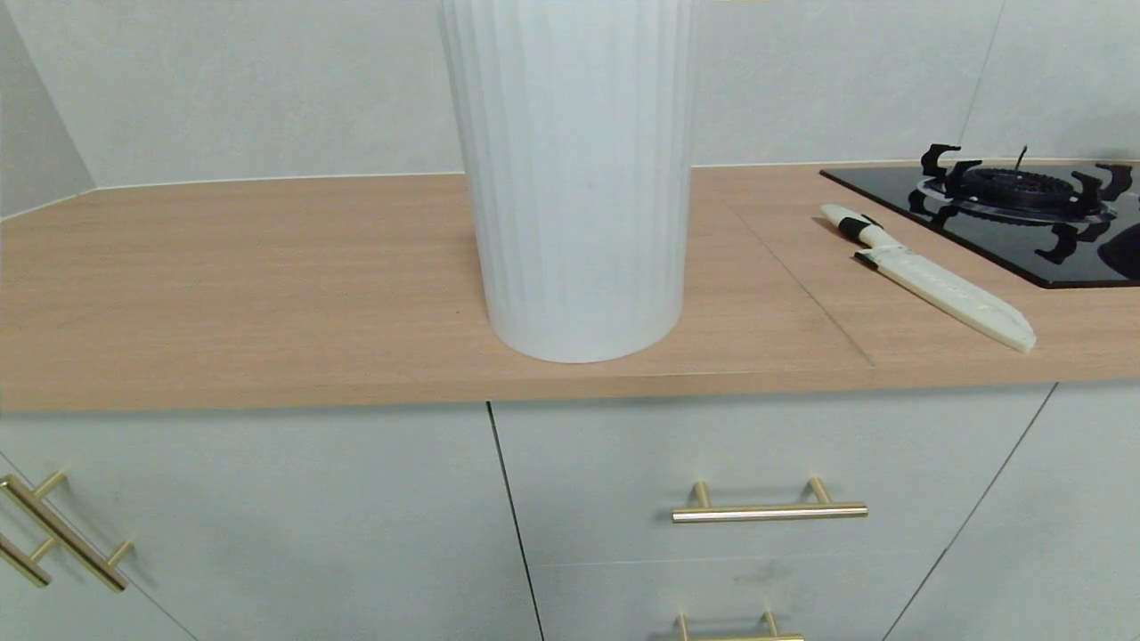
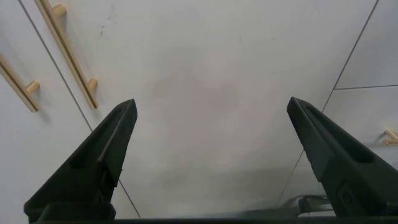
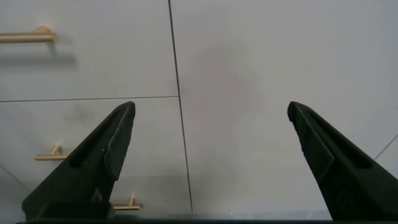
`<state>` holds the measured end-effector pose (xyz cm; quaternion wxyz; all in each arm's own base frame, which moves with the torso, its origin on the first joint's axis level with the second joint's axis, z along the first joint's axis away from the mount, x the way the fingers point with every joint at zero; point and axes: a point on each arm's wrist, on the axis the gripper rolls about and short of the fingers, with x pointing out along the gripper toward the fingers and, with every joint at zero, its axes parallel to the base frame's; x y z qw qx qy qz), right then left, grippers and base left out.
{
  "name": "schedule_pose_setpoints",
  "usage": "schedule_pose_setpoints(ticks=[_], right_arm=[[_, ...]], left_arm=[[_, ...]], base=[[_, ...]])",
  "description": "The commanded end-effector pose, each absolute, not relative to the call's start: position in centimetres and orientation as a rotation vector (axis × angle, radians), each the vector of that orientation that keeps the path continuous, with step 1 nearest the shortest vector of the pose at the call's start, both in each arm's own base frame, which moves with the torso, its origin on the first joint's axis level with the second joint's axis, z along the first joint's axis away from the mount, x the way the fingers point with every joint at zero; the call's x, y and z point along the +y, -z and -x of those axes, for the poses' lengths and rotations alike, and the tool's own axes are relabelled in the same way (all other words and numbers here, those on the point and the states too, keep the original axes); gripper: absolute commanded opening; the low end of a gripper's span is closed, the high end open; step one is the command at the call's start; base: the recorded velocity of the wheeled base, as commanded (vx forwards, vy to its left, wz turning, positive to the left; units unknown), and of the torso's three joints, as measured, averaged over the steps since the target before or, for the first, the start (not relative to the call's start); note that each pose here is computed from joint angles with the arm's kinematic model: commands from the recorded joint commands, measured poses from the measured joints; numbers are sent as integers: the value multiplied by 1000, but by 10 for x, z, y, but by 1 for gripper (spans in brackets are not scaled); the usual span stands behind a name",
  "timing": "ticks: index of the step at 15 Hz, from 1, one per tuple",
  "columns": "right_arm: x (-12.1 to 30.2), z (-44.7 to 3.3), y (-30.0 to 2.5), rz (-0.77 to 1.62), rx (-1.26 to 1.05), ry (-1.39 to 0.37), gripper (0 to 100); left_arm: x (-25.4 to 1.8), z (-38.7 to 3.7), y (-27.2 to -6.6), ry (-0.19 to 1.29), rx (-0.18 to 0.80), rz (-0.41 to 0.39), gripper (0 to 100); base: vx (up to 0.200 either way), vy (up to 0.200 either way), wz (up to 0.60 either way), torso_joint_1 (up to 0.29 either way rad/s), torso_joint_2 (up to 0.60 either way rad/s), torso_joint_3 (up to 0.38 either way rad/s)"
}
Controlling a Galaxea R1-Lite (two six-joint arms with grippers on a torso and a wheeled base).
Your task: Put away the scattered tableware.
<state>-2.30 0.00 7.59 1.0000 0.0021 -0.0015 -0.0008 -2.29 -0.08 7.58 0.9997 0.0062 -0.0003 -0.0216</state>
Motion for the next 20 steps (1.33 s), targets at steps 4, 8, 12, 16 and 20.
schedule_pose_setpoints(ticks=[4, 8, 12, 16, 20], right_arm=[[0, 23, -76, -5, -2, 2, 100], [0, 23, -76, -5, -2, 2, 100], [0, 23, -76, -5, -2, 2, 100], [0, 23, -76, -5, -2, 2, 100], [0, 23, -76, -5, -2, 2, 100]], left_arm=[[-1, 23, -76, 43, 0, -12, 100], [-1, 23, -76, 43, 0, -12, 100], [-1, 23, -76, 43, 0, -12, 100], [-1, 23, -76, 43, 0, -12, 100], [-1, 23, -76, 43, 0, -12, 100]], base=[[0, 0, 0, 41, -176, -136], [0, 0, 0, 122, -407, -298], [0, 0, 0, 162, -477, -294], [0, 0, 0, 179, -467, -283], [0, 0, 0, 210, -485, -287]])
